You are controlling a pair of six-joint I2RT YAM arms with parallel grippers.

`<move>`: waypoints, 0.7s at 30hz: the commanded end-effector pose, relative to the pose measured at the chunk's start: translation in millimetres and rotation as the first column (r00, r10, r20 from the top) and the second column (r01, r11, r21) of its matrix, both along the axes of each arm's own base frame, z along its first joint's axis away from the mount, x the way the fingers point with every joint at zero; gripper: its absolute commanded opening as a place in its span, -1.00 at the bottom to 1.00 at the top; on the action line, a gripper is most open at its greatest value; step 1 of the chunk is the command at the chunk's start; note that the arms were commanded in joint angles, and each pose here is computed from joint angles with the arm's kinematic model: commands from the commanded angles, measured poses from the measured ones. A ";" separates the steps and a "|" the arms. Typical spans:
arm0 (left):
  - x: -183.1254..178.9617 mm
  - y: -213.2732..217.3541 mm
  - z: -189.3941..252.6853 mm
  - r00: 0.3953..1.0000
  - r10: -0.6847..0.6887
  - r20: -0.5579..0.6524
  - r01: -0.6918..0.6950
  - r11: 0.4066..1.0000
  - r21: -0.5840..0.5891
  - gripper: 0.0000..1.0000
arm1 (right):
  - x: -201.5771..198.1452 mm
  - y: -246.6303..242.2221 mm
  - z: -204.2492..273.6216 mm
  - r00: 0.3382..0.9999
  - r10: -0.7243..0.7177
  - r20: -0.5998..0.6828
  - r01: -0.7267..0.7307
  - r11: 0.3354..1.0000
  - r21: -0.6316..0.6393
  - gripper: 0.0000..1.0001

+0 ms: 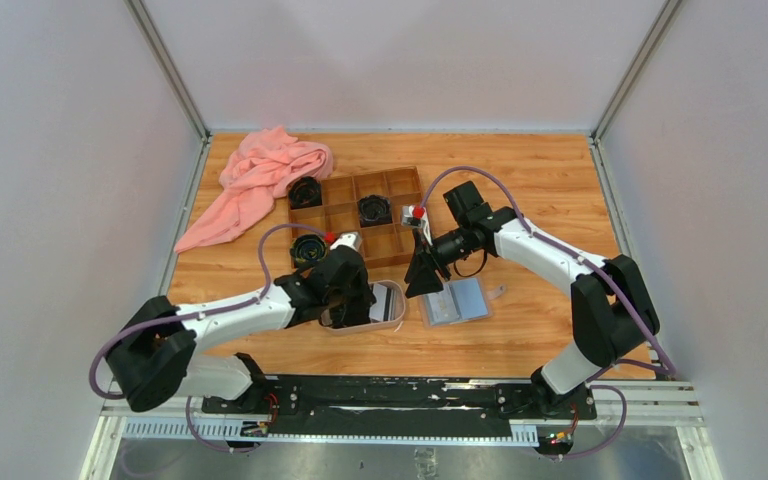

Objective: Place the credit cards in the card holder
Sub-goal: Pick up the credit card from the storage box.

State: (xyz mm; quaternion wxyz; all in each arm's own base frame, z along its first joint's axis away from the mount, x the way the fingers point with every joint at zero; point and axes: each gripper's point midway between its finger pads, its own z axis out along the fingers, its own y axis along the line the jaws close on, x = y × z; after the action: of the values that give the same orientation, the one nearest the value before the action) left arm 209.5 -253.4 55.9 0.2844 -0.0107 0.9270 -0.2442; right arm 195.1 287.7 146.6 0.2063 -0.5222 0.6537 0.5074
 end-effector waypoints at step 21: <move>-1.3 24.3 16.5 0.994 -0.039 0.101 0.055 0.985 -0.164 -1.00 | -7.5 0.6 -1.2 1.000 0.019 -0.023 -0.019 1.000 0.011 0.05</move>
State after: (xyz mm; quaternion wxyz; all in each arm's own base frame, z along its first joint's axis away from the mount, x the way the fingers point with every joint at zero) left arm 207.4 -232.2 74.7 0.3236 0.0037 0.8973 -0.3003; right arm 194.6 287.4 145.8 0.2053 -0.5218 0.6541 0.5076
